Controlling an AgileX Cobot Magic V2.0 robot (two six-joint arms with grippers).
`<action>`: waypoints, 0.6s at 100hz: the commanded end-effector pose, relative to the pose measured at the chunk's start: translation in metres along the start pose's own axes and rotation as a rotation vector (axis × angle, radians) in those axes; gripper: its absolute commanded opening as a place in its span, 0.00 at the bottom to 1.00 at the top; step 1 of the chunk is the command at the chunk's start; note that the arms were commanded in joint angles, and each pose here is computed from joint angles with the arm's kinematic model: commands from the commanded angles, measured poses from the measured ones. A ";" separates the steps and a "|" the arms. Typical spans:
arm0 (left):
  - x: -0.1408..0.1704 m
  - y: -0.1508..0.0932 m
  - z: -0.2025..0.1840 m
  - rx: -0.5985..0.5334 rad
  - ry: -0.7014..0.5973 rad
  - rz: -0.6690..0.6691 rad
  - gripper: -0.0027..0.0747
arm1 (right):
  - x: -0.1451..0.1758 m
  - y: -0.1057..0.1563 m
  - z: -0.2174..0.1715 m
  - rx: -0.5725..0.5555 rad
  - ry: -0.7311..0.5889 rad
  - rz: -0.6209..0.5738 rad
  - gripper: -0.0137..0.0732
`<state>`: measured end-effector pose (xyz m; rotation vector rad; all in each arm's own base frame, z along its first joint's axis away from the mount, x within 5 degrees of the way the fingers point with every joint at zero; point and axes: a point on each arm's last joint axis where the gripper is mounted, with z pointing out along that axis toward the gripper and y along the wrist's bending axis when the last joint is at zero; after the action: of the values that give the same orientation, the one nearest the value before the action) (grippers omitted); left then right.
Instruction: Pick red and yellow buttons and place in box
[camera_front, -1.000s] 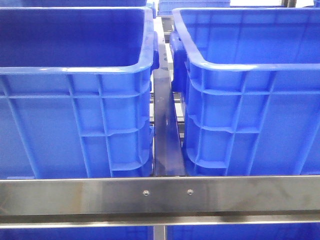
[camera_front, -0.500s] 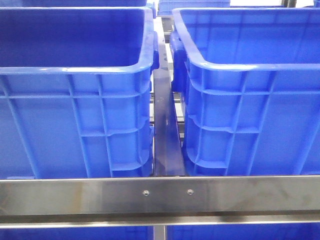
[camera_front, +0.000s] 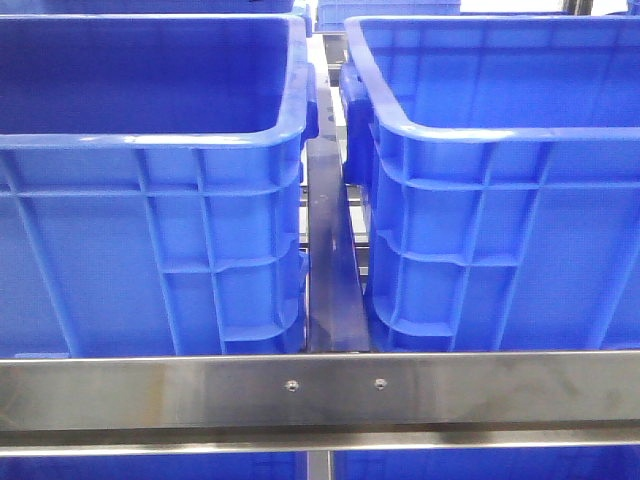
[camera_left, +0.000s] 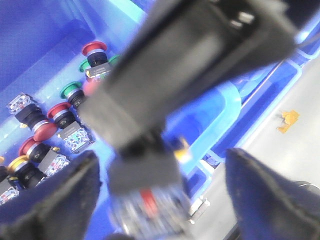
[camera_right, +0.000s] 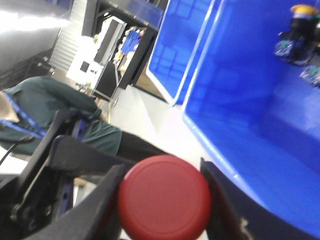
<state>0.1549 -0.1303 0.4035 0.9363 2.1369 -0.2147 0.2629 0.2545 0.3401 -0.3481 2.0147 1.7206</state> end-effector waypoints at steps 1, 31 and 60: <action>-0.011 0.000 -0.013 -0.002 -0.110 -0.003 0.67 | -0.018 0.024 -0.015 -0.071 -0.090 -0.028 0.20; -0.011 0.000 -0.013 -0.002 -0.110 -0.003 0.67 | -0.063 -0.007 -0.074 0.000 -0.237 -0.035 0.20; -0.011 0.000 -0.013 -0.002 -0.110 -0.003 0.67 | -0.088 -0.051 -0.154 0.103 -0.402 0.026 0.20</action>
<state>0.1549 -0.1303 0.4035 0.9363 2.1369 -0.2147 0.3414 0.1091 0.3363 0.0455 1.9159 1.5177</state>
